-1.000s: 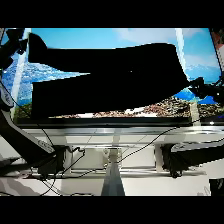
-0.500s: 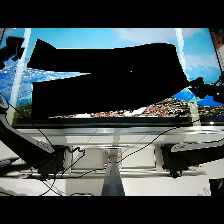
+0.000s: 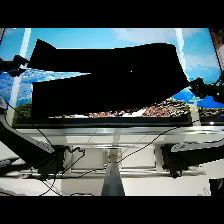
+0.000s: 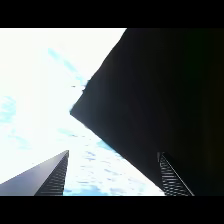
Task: Fold the clothes and pants, and hang the long-sleeved shirts on hangers.
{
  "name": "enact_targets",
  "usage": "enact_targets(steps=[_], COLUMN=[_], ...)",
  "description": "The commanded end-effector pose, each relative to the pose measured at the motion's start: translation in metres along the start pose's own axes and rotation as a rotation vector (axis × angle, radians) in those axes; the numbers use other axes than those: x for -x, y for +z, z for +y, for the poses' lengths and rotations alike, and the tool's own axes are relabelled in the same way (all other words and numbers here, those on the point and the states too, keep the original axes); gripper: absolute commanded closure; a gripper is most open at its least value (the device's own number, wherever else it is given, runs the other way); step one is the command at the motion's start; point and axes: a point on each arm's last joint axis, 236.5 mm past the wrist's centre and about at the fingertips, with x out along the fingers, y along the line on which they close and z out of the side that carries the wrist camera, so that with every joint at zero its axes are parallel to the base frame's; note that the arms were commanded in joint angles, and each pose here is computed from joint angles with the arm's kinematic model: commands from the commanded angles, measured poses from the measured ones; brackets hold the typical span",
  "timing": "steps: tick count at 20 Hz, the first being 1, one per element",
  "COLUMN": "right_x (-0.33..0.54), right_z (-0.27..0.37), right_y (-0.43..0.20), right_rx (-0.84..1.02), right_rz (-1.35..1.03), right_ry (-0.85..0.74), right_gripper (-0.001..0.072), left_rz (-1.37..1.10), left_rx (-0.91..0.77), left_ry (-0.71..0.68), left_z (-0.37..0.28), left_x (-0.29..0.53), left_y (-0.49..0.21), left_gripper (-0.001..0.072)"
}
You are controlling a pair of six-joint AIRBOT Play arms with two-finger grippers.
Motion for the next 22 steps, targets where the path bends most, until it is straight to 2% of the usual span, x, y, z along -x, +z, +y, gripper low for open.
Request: enact_targets(steps=[1, 9, 10, 17, 18, 20, 21, 22], right_x=[0.0, 0.0, 0.0, 0.0, 0.0, 0.0, 0.0, 0.0], right_z=[0.0, 0.0, 0.0, -0.009, -0.009, -0.009, -0.009, -0.009], right_y=[-0.001, -0.001, -0.001, -0.005, -0.005, -0.006, -0.005, -0.006], right_rx=[-0.001, -0.001, -0.001, 0.033, 0.034, 0.034, 0.034, 0.033], right_rz=[0.005, 0.006, 0.006, 0.023, 0.024, 0.024, 0.024, 0.025], right_ry=[0.001, 0.002, 0.002, -0.039, -0.039, -0.04, -0.039, -0.037], right_gripper=[0.0227, 0.0227, 0.0228, 0.0228, 0.0228, 0.0228, 0.0228, 0.0228], left_rz=[-0.003, 0.023, 0.034, 0.024, -0.016, -0.053, -0.066, -0.074], left_rx=[0.03, 0.078, 0.086, 0.063, 0.082, 0.125, 0.122, 0.116], left_ry=[0.054, 0.051, 0.048, 0.084, 0.108, 0.123, 0.122, 0.121], left_z=[0.018, 0.014, 0.01, -0.024, -0.024, -0.023, -0.024, -0.025], left_x=[-0.012, -0.005, -0.005, -0.033, -0.037, -0.043, -0.045, -0.045], left_y=[-0.002, -0.007, -0.009, -0.019, -0.011, -0.006, -0.003, -0.001], left_gripper=[0.0135, 0.0143, 0.0172, 0.0171, 0.0199, 0.0462, 0.0542, 0.0679])
